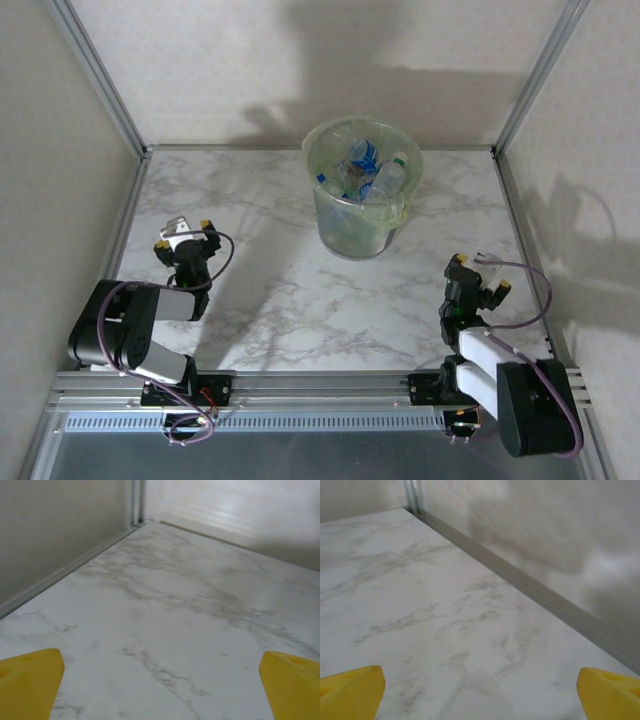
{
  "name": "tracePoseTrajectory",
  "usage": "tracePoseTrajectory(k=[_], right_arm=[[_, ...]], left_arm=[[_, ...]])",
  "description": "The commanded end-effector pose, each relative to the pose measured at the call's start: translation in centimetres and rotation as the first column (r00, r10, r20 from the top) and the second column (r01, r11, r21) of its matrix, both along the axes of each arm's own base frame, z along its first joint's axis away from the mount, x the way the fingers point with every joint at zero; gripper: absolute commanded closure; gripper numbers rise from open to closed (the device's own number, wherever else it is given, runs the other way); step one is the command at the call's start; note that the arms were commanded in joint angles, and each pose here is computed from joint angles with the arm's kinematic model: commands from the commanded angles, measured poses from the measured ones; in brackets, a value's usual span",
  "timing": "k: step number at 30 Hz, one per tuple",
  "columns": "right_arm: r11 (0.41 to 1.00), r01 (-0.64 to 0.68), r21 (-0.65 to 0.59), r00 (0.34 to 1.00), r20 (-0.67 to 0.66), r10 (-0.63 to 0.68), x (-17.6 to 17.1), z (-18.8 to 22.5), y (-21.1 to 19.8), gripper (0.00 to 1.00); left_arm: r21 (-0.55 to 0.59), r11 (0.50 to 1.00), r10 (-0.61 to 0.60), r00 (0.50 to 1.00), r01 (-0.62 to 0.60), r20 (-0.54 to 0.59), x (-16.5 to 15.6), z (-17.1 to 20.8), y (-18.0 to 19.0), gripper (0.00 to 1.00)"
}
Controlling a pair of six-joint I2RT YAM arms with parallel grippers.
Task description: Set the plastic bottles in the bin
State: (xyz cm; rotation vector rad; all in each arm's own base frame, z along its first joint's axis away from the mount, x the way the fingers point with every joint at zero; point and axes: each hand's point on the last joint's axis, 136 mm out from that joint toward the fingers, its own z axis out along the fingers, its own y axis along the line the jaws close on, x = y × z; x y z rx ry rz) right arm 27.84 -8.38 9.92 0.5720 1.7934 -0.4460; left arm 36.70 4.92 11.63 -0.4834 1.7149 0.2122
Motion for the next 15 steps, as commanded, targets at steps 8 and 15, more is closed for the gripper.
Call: tracePoseTrajectory(k=[8,15], right_arm=[[0.854,-0.51,-0.1,0.821,0.237,0.519,7.4,4.5,7.7,0.01],[0.827,-0.56,-0.042,0.811,0.176,0.558,9.5,2.5,8.1,0.01]], left_arm=[[0.017,0.991,-0.136,0.982,0.135,0.129,-0.1,1.7,-1.7,0.01],[0.022,0.992,-0.127,0.984,0.125,0.124,-0.1,1.6,-1.8,0.01]])
